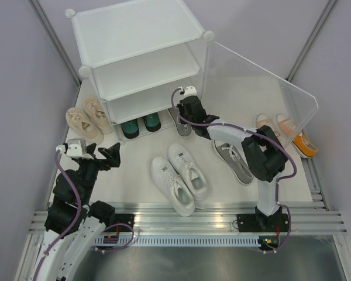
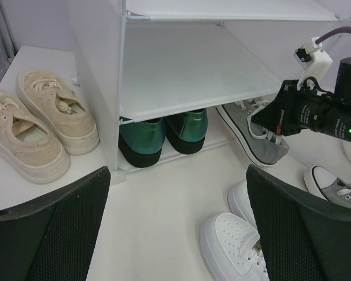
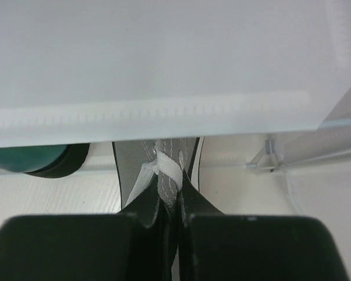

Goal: Place and organize the shoes in the shoe cabinet

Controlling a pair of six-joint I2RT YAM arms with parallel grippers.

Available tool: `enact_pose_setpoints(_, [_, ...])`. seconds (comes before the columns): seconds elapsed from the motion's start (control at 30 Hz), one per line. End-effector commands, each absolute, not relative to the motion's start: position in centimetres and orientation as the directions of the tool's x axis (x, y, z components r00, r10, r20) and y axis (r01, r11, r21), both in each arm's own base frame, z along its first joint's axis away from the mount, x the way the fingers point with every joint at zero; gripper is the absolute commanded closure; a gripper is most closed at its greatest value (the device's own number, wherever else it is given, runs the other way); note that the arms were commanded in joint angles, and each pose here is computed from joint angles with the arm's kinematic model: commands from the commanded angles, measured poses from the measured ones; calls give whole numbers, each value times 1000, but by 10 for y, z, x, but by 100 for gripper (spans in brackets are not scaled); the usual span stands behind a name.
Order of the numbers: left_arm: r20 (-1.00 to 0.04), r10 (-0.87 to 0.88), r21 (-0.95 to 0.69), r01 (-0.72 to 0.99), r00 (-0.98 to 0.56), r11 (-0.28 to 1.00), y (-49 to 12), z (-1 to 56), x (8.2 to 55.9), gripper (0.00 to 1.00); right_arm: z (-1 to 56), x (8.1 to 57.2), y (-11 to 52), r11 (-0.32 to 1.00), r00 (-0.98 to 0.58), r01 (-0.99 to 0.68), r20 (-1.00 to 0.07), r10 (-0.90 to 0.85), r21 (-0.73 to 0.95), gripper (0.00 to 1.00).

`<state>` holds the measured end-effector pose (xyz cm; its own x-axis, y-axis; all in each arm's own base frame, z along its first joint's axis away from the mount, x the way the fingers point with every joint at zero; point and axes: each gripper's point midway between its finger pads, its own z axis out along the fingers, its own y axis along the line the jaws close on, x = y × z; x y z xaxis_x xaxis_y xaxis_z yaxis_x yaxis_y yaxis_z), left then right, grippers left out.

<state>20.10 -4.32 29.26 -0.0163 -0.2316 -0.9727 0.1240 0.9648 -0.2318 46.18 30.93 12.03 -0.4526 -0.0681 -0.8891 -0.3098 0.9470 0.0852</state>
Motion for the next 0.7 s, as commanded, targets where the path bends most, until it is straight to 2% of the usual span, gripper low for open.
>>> enact_pose_setpoints(0.0, [-981,-194,-193,156,-8,969,-48,294,203,0,165,487,329,930,-342,-330,-939,41,160,99])
enact_pose_setpoints(0.3, [-981,-194,-193,155,-10,969,-49,294,204,0,161,489,347,898,-342,-393,-938,56,197,99])
enact_pose_setpoints(0.33, [-981,-193,-192,155,-11,969,-49,293,204,0,159,490,348,897,-345,-395,-937,55,199,96])
enact_pose_setpoints(0.4, [-981,-193,-192,155,-11,969,-49,293,204,0,157,491,349,897,-350,-395,-935,54,200,83])
enact_pose_setpoints(0.43, [-981,-192,-192,153,-13,969,-49,292,205,0,155,491,349,898,-358,-393,-933,48,198,65])
enact_pose_setpoints(0.53, [-981,-191,-191,154,-15,969,-49,292,205,0,155,489,345,901,-361,-386,-931,52,200,40])
enact_pose_setpoints(0.67, [-982,-190,-190,154,-15,970,-49,293,205,0,155,484,338,906,-372,-366,-926,67,213,32])
